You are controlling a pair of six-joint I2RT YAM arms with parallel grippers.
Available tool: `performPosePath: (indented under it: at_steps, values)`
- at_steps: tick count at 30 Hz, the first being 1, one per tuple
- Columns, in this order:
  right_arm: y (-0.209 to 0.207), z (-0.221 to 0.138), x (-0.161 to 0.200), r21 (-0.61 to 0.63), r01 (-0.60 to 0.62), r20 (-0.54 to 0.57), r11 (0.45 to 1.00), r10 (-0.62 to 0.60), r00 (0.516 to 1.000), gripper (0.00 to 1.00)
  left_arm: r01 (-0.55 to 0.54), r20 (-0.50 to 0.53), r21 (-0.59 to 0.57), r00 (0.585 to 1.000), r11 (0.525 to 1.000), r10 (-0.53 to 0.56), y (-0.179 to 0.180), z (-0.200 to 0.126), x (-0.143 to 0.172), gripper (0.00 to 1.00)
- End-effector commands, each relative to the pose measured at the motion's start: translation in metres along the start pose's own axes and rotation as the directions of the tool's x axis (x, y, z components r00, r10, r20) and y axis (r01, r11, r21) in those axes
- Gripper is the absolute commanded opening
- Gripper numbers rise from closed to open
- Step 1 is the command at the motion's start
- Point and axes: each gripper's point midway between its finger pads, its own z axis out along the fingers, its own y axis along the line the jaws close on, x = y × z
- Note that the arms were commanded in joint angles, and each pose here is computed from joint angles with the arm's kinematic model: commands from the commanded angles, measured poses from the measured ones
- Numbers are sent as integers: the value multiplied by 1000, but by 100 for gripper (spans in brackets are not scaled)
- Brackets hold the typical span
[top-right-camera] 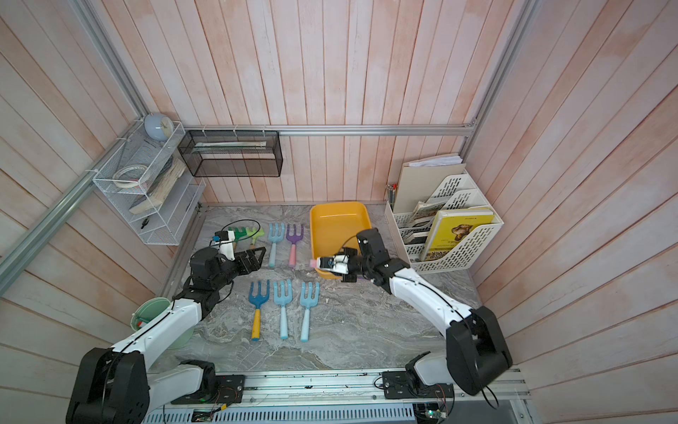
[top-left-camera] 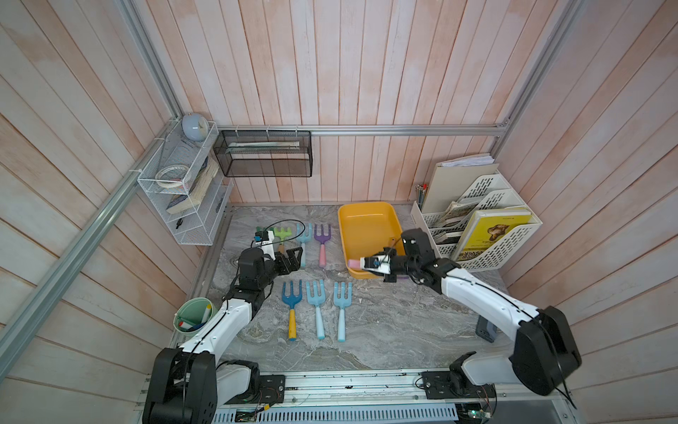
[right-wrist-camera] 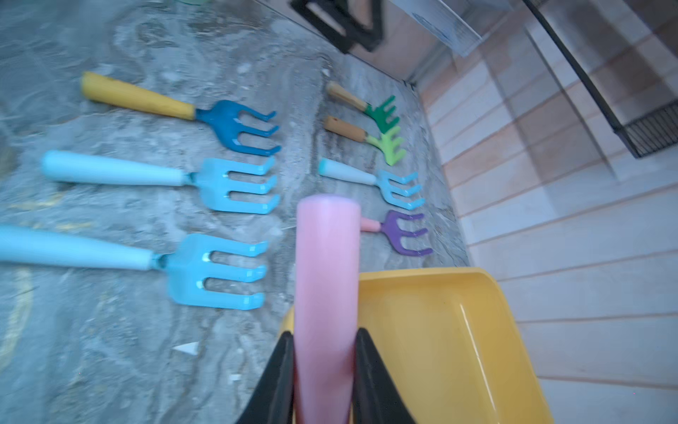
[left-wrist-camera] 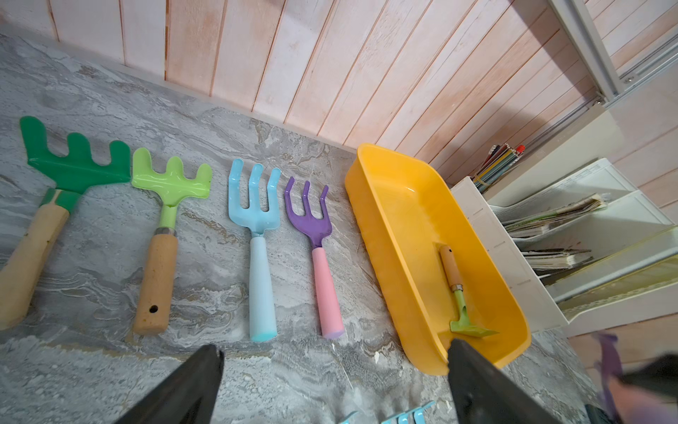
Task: Take the hand rake out of the storage box
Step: Pick up the rake from the storage box, then place the rake at the center of the board.
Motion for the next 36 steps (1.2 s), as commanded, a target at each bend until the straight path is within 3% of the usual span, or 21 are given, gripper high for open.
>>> performPosePath:
  at_steps: [1,6,8,11,16,19,22,28,29,30,31,32,33,36]
  values:
    - [39,-4,-12,-64,196,124,978,-187,974,0,-15,9,18,1000,1000,15,-1,0,1,100]
    - [96,21,6,-193,240,81,951,-228,970,0,-22,13,13,1000,1000,22,0,-1,2,100]
    - [111,33,14,-279,194,68,940,-182,981,0,-24,11,11,1000,1000,24,1,-1,3,100]
    - [122,41,32,-392,125,-38,911,-152,988,0,-24,16,3,1000,1000,24,4,-1,5,100]
    - [130,39,49,-399,97,-125,912,-158,979,0,-10,6,72,1000,997,10,-4,3,11,100]
    - [129,43,71,-391,43,-244,920,-148,958,0,-27,-16,130,999,991,30,-13,6,15,100]
    - [140,39,99,-457,-20,-365,889,-166,916,0,-53,0,238,999,970,54,-31,2,16,100]
    - [149,39,105,-483,-68,-387,873,-143,911,0,-78,4,276,997,958,81,-37,0,18,100]
    - [148,39,106,-481,-68,-391,874,-144,909,5,-87,9,294,996,952,88,-40,-1,18,100]
    - [148,38,107,-480,-67,-394,875,-146,907,22,-95,14,309,995,946,95,-43,-2,18,100]
    - [148,38,106,-481,-65,-394,874,-149,907,50,-102,19,314,995,944,101,-45,-3,19,100]
    - [148,37,105,-480,-66,-392,875,-147,908,90,-117,26,318,993,941,115,-47,-4,19,100]
    - [146,37,103,-477,-61,-386,877,-146,911,98,-136,34,320,991,938,133,-50,-5,18,100]
    - [133,37,88,-433,-28,-342,901,-136,930,98,-191,49,300,982,934,185,-56,-5,20,100]
